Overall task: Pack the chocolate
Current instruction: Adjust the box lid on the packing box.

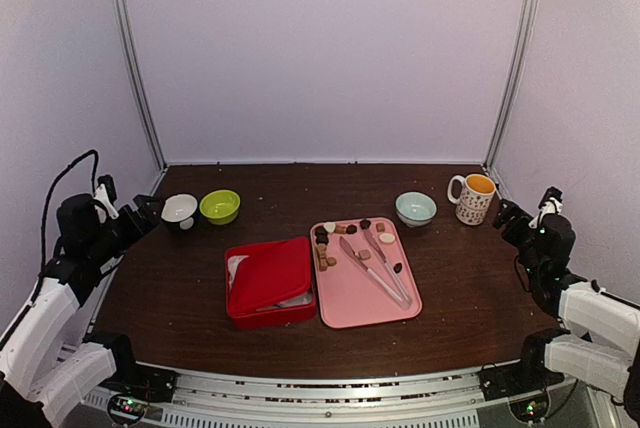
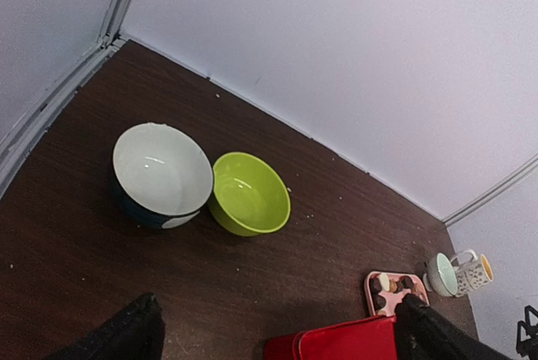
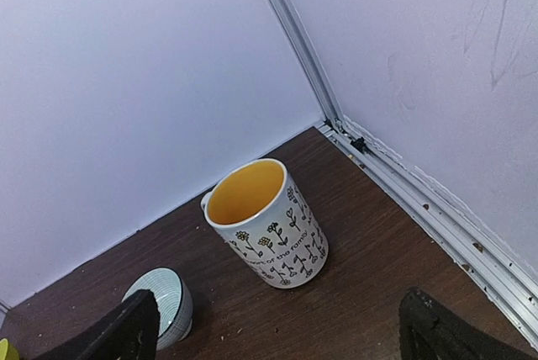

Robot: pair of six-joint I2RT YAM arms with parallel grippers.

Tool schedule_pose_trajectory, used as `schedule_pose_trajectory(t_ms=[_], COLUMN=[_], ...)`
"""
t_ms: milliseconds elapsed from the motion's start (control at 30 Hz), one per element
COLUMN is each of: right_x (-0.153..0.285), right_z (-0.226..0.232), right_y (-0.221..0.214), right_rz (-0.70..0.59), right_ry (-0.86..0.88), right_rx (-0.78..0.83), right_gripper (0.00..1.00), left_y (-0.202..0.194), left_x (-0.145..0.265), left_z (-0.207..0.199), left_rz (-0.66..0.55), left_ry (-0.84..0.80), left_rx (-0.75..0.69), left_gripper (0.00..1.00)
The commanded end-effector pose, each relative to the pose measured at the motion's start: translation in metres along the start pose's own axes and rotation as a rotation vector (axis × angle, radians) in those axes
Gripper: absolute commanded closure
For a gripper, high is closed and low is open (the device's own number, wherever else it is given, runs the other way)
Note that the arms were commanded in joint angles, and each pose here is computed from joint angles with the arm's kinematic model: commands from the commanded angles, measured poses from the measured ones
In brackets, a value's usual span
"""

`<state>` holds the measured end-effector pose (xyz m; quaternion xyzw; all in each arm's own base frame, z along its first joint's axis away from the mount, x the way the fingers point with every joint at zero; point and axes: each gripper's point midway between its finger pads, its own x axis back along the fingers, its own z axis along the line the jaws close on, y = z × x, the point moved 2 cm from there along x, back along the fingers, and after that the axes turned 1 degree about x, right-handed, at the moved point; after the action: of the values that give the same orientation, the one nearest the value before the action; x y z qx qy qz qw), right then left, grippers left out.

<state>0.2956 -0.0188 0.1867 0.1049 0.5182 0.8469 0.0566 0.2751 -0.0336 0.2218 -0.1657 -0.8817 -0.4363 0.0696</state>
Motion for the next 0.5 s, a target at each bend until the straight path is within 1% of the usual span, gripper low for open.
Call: schedule_pose_trajectory(t_ms=[0, 67, 167, 333, 467], right_x=[0.003, 0.004, 0.001, -0.014, -0.024], right_z=[-0.013, -0.020, -0.024, -0.008, -0.010], right_y=[-0.002, -0.003, -0.007, -0.022, -0.030], right_rz=[-0.054, -0.071, -0.049, 0.061, 0.122], right_ry=[-0.048, -0.080, -0.110, -0.051, -0.094], right_rx=[-0.077, -0.120, -0.136, -0.109, -0.085], right_gripper=[0.00, 0.00, 0.00, 0.00, 0.00], left_y=[-0.011, -0.014, -0.023, -0.036, -0.051], left_x=[-0.001, -0.004, -0.010, -0.019, -0.022], left_z=[-0.036, -0.044, -0.057, -0.083, -0.111], left_rz=[0.052, 0.061, 0.084, 0.146, 0.196], left_ry=[-0.214, -0.222, -0.231, -0.271, -0.333], left_rx=[-0.031, -0.032, -0.044, -0.083, -0.172], left_gripper=[0.02, 0.02, 0.02, 0.02, 0.02])
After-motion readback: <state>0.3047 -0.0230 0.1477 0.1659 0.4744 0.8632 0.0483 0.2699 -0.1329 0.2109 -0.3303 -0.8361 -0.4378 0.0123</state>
